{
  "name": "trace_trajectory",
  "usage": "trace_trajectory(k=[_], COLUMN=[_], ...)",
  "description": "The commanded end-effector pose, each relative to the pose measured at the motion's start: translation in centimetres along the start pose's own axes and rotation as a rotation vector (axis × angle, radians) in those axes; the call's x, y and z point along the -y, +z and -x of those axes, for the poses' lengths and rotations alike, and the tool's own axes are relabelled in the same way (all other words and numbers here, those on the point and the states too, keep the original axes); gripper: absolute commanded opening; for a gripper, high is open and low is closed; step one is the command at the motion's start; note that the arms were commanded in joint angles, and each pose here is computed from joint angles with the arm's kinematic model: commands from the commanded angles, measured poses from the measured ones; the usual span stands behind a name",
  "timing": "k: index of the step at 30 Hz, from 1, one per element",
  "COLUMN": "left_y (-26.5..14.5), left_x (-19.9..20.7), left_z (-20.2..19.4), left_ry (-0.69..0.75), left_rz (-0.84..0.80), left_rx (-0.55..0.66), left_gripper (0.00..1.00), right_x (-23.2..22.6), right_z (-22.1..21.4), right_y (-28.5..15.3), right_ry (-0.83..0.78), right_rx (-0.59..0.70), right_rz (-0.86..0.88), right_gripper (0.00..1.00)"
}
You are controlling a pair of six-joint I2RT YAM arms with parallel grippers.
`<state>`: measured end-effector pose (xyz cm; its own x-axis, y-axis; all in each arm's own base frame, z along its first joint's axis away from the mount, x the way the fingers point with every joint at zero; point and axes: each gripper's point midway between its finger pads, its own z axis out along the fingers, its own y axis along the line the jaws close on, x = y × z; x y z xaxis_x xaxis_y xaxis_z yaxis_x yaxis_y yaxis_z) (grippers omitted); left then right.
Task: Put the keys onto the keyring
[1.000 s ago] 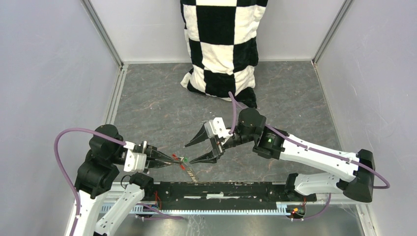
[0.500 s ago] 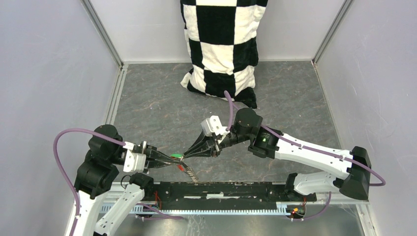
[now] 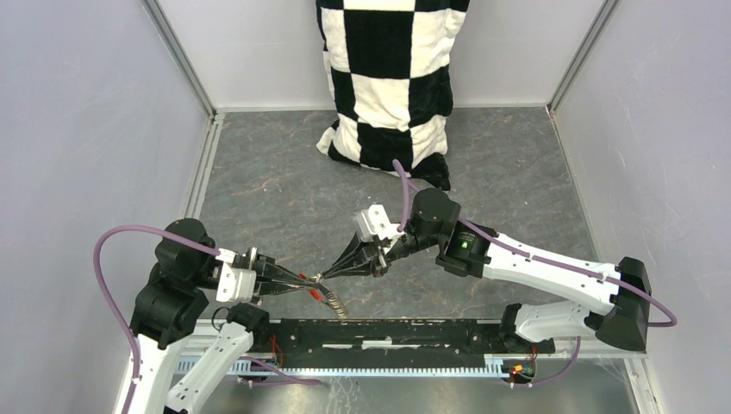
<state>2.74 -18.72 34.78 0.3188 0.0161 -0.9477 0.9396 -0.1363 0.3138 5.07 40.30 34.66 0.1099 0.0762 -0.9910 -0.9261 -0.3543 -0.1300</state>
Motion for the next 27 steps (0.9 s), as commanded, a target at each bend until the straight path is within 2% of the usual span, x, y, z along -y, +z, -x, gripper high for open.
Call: trace_trajectory(k=[1,6,8,15,27], left_y=[0.0,-0.1,-0.1,-0.1,-0.1], left_x=[-0.2,-0.2,-0.1,-0.1,0.1], left_z=[1.4,1.4,1.4,1.3,1.6], left_ry=[0.084,0.090,0.091,0.091,0.100], left_rz=[-0.011,-0.008,-0.007,-0.009,-0.015], left_rx=[0.022,0.022,0.022,0.022,0.028], left_gripper=[0.02,0.02,0.02,0.02,0.02], right_x=[-0.9,-1.9,-2.1,-1.4,-0.4], right_z=[4.3,4.4,4.3,4.6,3.8], right_y=[0.0,-0.1,-0.1,0.1,0.3], right_ry=[-0.068,-0.068,-0.063,-0.055,-0.056], right_rx=[0.094,0.096,0.093,0.084,0.034], right_rz=[0.051,0.109,0.122,0.093,0.052], right_gripper=[0.09,0.26,0.29,0.33,0.34])
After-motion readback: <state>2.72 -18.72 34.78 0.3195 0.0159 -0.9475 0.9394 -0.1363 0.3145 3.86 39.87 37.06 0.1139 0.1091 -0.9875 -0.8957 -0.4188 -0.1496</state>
